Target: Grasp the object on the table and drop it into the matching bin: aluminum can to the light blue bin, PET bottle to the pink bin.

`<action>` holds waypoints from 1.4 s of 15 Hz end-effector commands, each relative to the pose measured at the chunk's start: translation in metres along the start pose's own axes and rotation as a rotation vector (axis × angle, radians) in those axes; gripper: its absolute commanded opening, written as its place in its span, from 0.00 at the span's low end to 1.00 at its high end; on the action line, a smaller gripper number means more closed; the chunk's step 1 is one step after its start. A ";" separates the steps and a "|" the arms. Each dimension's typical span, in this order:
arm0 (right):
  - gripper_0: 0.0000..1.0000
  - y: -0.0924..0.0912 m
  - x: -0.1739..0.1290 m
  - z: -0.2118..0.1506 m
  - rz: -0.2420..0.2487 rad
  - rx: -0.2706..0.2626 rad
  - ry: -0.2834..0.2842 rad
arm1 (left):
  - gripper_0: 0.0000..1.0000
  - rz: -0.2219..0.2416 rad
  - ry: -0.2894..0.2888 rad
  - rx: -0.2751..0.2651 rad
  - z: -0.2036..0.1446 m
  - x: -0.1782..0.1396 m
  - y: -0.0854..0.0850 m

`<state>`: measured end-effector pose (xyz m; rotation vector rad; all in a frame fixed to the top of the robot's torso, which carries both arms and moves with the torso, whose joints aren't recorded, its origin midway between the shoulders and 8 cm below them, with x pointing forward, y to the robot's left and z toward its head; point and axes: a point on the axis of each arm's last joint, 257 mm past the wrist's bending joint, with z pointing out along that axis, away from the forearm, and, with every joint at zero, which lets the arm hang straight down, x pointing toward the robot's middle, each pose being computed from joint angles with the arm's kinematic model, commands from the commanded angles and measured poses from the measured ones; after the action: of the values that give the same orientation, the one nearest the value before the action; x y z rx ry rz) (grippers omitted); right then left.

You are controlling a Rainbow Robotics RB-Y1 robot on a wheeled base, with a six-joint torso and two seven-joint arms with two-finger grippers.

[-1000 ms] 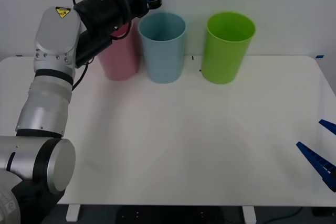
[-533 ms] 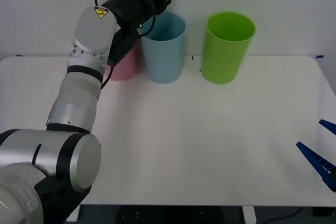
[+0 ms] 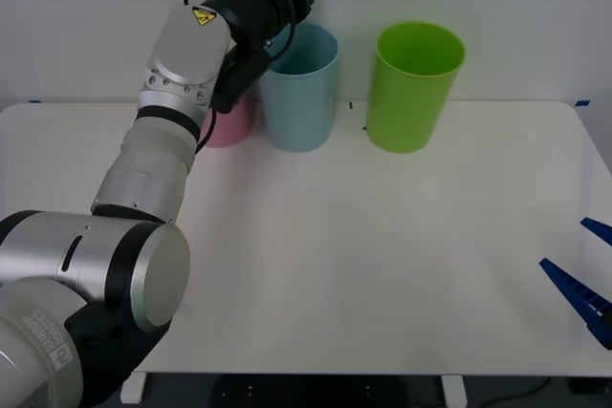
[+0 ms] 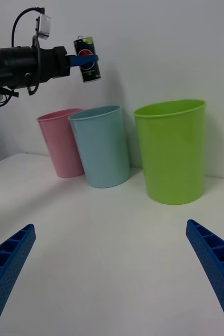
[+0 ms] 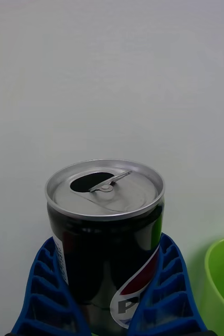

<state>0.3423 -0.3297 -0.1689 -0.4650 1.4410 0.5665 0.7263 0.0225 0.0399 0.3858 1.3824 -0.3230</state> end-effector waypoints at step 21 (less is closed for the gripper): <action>1.00 0.000 0.000 0.000 0.000 0.000 0.000 | 1.00 -0.132 -0.009 0.106 -0.025 0.008 0.022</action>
<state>0.3423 -0.3297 -0.1689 -0.4650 1.4410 0.5666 0.7178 0.0490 0.0314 0.3738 1.3909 -0.4937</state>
